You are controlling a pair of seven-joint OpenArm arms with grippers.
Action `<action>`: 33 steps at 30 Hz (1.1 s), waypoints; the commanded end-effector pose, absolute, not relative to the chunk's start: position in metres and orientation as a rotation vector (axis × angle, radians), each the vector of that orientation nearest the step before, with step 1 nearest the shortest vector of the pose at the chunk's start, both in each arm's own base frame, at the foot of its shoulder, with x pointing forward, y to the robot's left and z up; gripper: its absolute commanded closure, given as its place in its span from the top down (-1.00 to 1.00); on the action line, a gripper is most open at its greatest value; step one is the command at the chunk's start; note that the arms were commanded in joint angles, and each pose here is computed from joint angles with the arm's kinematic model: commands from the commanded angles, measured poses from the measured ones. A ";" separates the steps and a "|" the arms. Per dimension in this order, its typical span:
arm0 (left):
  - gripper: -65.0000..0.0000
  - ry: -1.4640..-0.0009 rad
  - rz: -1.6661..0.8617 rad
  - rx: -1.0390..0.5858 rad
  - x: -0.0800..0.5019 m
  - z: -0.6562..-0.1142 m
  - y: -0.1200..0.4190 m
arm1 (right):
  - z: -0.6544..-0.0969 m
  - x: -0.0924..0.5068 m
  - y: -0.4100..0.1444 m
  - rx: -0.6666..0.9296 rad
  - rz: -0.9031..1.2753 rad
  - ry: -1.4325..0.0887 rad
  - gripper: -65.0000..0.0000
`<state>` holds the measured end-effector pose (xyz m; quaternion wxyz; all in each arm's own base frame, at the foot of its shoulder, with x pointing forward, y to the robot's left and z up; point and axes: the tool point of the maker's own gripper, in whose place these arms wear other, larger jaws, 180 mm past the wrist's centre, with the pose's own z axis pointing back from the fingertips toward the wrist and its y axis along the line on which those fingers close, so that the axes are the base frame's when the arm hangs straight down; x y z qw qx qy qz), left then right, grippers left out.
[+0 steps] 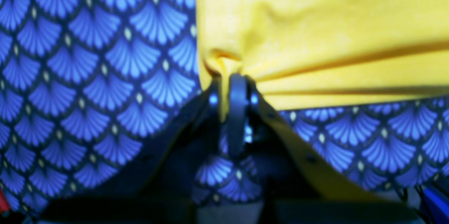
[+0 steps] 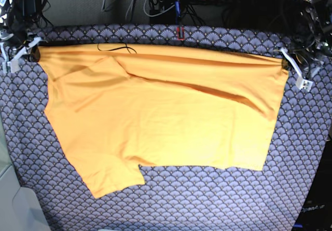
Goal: Fold the T-shirt properly
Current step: 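Drag the shirt further with both grippers, unfolding it flat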
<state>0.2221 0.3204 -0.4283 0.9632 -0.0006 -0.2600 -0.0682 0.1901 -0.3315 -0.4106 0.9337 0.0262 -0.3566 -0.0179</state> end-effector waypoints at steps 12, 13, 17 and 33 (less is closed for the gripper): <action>-1.00 -0.402 -0.143 0.075 0.193 -0.437 0.341 | -0.402 0.187 -0.346 0.006 -0.035 -0.740 -1.00; -1.00 -0.403 -0.145 0.076 0.193 -0.437 0.341 | -0.402 0.187 -0.346 0.006 -0.035 -0.740 -1.00; -1.00 -0.384 -0.148 0.078 0.185 -0.439 0.342 | -0.402 0.185 -0.346 0.006 -0.035 -0.737 -1.00; -1.00 -0.375 -0.145 0.063 0.173 -0.447 0.339 | -0.404 0.184 -0.346 0.007 -0.040 -0.731 -0.97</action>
